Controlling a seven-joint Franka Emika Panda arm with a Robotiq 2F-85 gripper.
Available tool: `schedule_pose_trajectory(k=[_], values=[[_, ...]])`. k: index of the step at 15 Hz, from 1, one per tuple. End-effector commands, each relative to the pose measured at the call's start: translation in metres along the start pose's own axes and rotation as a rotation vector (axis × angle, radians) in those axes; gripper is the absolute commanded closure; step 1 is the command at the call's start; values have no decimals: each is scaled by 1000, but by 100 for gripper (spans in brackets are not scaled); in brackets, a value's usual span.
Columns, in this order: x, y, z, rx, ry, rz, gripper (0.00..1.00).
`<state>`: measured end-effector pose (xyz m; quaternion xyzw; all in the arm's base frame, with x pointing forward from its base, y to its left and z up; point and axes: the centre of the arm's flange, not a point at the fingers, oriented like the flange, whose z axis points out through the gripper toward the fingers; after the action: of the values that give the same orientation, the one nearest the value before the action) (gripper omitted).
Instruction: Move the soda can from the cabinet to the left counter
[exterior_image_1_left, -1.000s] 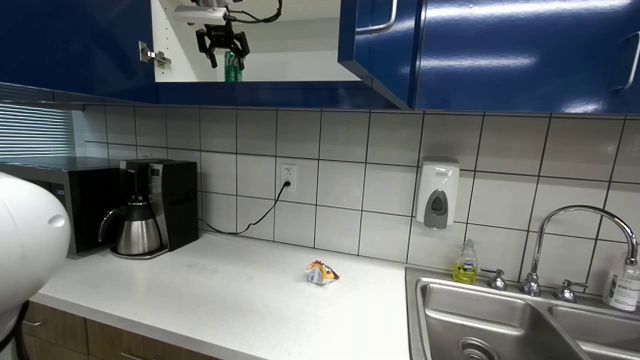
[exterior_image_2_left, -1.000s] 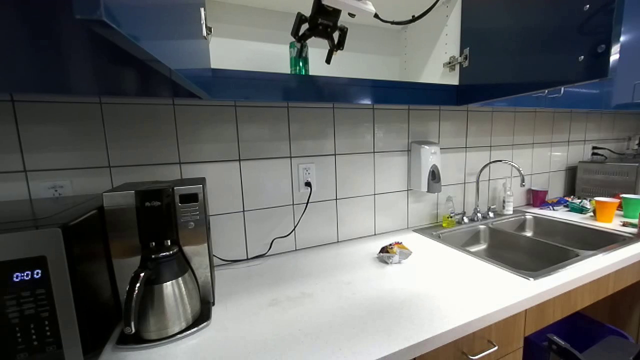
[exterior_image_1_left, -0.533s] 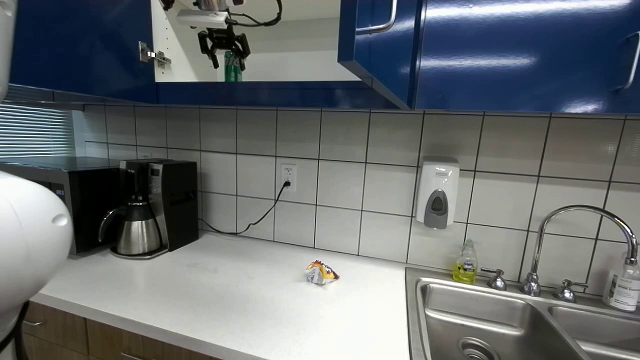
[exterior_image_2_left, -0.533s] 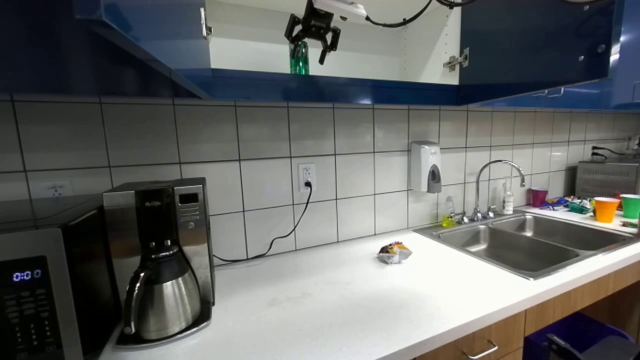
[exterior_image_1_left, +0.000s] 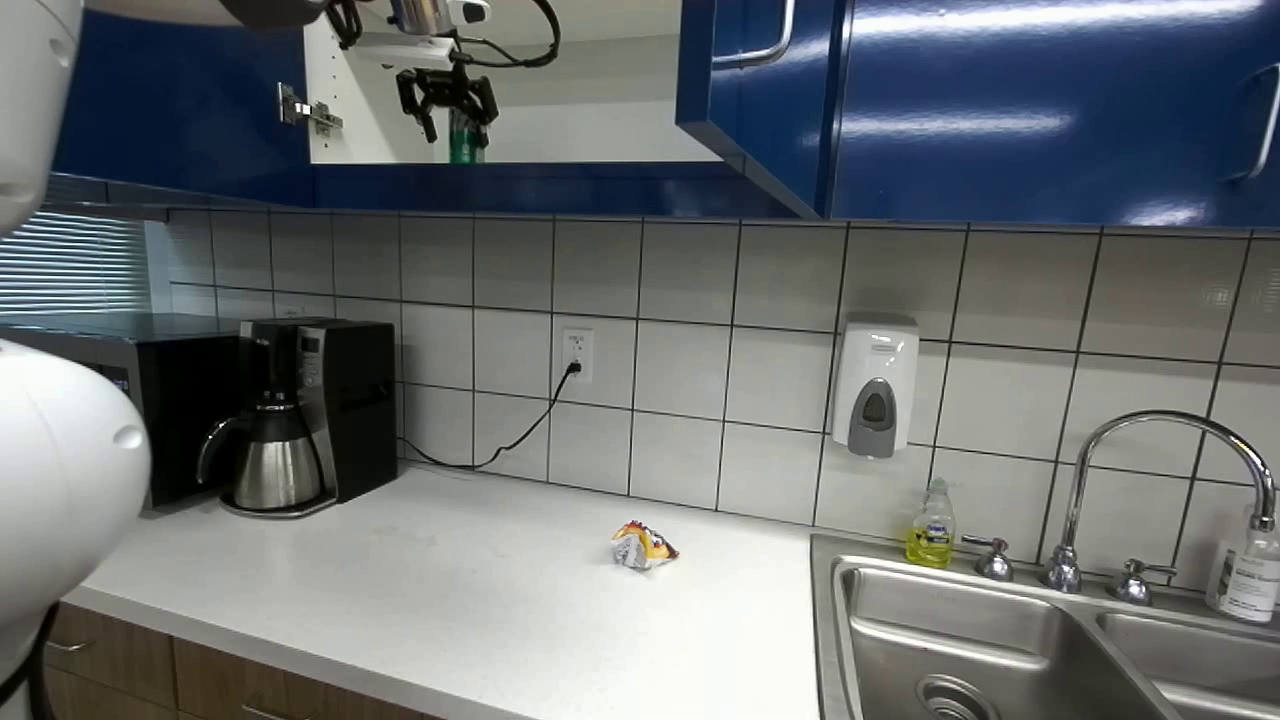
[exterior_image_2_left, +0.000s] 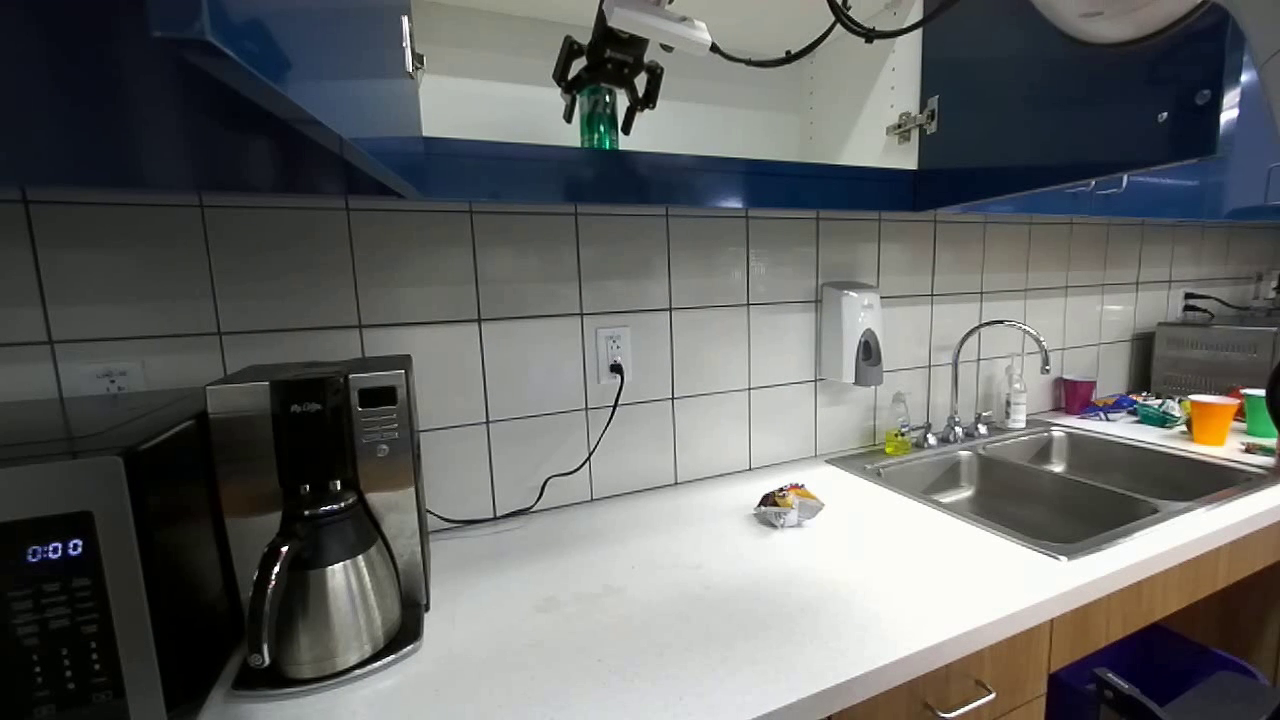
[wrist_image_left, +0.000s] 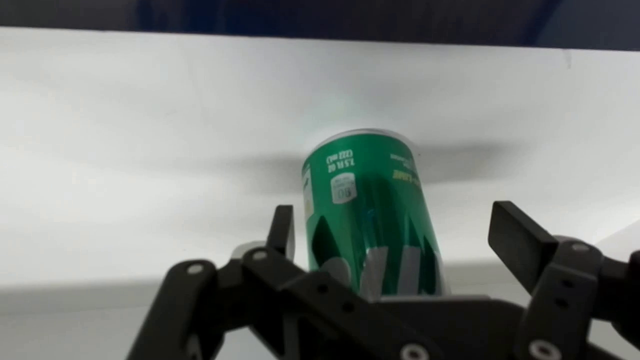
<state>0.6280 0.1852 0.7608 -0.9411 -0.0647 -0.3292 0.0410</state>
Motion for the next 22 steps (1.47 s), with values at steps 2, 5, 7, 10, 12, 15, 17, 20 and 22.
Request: schedule_pose_trajectory(k=[2,5,7,10,12,15,17,20,22], values=[[21,-5,-3,-26,11,32,0],[24,-3,-2,-36,19,39,0],[25,-3,0,-42,24,41,0],[27,-3,3,-46,27,47,0],[28,-3,4,-46,29,51,0],[30,-3,6,-44,35,58,0],[31,-2,8,-44,39,62,26],[32,-2,11,-44,43,65,51],[33,-2,12,-44,44,65,62]])
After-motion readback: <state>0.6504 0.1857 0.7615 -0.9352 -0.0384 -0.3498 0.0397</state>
